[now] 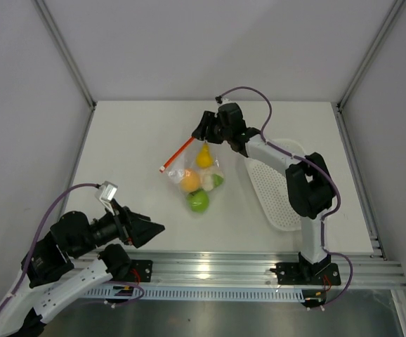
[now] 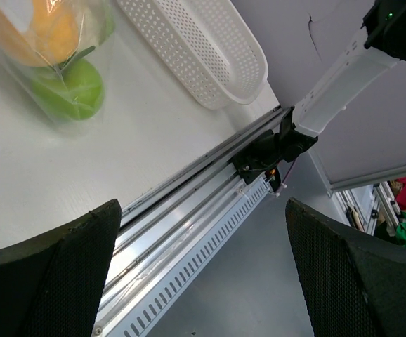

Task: Place the food in the zip-top bag and seal the zipper
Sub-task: Place the zipper food storage bag at the center of the board.

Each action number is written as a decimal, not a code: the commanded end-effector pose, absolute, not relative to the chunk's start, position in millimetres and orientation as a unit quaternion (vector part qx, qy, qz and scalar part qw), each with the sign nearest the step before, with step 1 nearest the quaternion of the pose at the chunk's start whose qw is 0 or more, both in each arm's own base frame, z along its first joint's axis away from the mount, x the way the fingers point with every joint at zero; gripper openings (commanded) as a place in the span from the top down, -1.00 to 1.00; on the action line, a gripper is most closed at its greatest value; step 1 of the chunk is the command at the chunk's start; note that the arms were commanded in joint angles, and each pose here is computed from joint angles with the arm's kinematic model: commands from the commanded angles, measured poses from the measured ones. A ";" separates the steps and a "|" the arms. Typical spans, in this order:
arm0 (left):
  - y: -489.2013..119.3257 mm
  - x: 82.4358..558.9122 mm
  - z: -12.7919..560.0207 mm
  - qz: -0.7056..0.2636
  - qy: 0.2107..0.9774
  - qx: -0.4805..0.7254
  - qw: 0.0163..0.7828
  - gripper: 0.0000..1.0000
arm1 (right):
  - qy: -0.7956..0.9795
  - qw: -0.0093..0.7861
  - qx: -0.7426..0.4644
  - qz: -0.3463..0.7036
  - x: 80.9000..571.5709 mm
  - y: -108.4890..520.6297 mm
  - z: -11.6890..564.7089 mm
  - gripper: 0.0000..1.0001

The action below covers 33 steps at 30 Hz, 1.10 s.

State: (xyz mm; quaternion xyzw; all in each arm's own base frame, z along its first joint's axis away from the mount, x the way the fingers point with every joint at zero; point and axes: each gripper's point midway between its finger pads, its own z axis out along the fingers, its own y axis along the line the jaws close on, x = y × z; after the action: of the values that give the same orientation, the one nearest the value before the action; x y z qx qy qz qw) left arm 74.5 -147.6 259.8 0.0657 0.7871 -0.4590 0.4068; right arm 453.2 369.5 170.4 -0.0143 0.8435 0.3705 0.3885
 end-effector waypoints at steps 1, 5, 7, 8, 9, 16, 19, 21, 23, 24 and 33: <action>-152.4 70.2 266.6 -0.479 0.778 0.069 0.400 -0.99 | 0.857 0.378 -0.053 0.345 442.6 385.9 168.9 -0.21; -148.9 73.5 258.5 -0.466 0.789 0.053 0.397 -0.99 | 0.851 0.430 -0.046 0.297 443.7 366.3 200.7 -0.99; -147.1 75.7 254.4 -0.459 0.795 0.043 0.395 -0.99 | 0.856 0.443 -0.042 0.264 438.5 350.5 206.7 -0.99; -147.6 76.4 252.8 -0.457 0.797 0.041 0.393 -0.99 | 0.853 0.460 -0.041 0.242 433.5 336.7 223.0 -0.99; -149.6 76.5 253.7 -0.462 0.795 0.041 0.392 -0.99 | 0.857 0.460 -0.040 0.229 427.5 327.9 222.0 -0.99; -167.9 83.5 248.4 -0.474 0.792 0.051 0.381 -0.99 | 0.859 0.479 -0.014 0.182 371.0 259.2 226.7 -0.99; -175.1 86.3 247.1 -0.476 0.793 0.056 0.376 -0.99 | 0.863 0.474 -0.004 0.176 350.3 235.9 217.9 -0.99; -178.7 86.7 244.8 -0.476 0.795 0.061 0.370 -0.99 | 0.862 0.464 -0.018 0.204 336.7 238.9 216.4 -0.99; -181.4 87.3 246.0 -0.481 0.792 0.063 0.370 -0.99 | 0.870 0.444 -0.029 0.210 324.5 241.8 196.8 -0.99; -182.8 87.2 243.3 -0.481 0.793 0.065 0.367 -0.99 | 0.874 0.442 -0.025 0.203 322.6 241.0 189.1 -0.99; -174.5 78.7 252.6 -0.492 0.782 0.069 0.376 -0.99 | 0.892 0.395 -0.114 0.189 316.3 327.8 136.7 -0.99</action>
State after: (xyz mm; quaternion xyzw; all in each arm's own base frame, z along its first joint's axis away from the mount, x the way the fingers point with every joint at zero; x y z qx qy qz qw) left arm 83.7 -177.5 239.1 0.0686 0.7964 -0.4752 0.3677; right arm 309.8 276.6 117.5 -0.0803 0.9104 0.1619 0.3721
